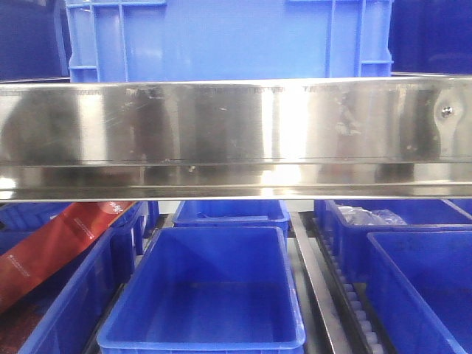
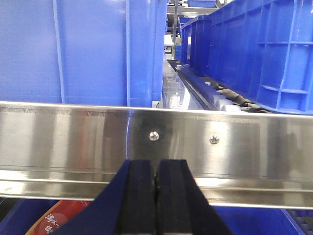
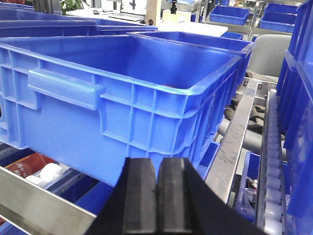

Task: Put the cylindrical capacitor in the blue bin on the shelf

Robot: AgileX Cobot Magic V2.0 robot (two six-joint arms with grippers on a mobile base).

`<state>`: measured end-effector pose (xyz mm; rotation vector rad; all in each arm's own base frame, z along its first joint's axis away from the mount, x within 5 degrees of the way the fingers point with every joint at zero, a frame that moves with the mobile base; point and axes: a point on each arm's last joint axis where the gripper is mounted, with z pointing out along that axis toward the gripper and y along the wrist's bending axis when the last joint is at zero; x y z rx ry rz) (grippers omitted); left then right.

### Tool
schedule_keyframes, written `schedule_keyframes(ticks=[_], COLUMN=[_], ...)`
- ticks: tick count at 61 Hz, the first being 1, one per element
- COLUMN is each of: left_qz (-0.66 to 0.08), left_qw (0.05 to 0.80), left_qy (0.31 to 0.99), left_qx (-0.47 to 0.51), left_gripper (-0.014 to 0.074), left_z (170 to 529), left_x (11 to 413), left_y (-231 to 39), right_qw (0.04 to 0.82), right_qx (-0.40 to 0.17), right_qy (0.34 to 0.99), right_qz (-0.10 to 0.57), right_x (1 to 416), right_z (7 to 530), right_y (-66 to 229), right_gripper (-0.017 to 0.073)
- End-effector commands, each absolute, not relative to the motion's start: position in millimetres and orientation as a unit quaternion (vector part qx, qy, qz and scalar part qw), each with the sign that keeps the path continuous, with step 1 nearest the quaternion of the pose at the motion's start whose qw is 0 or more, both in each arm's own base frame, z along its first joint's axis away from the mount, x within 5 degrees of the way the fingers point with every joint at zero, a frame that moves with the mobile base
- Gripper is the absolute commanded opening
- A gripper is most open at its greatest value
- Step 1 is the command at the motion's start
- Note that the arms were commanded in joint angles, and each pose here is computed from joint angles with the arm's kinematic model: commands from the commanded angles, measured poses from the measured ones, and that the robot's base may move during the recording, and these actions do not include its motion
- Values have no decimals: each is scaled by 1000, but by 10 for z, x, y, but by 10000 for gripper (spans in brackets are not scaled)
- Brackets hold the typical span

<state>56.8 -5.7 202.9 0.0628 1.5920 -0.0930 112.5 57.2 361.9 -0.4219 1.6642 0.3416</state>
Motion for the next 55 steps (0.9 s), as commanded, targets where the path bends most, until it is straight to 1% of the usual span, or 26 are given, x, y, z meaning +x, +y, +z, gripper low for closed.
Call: schedule_keyframes(ticks=[1,18,22,26,34,36,46,55], left_qz=[-46,-46,-46,-46,-46,-46,-46,-46], left_qw=[708,708,708,708,708,708,708,708], left_qy=[704,704,704,704,704,704,704,704], left_qx=[29,29,29,29,29,29,29,29], left_gripper=[-93,-93,-93,-93,-93,-93,-93,-93], left_z=[2060,2060,2060,2060,2060,2060,2060,2060], left_x=[562,562,562,562,562,562,562,562], left_y=[-60,-60,-60,-60,-60,-60,-60,-60], right_qw=[652,657,656,658,675,681,705,708], right_qx=[-184,-183,-183,-172,-121,-100,-27,6], right_qy=[720,716,719,722,722,721,707,706], right_qz=[147,148,137,127,96,86,50,27], right_x=[1116,1120,1128,1113,998,961,753,634], right_z=[3648,3648,3616,3572,3398,3308,2894,2485], right_y=[562,562,546,497,315,257,86,24], right_gripper=[-154,-154,-154,-154,-154,-154,-154,-154])
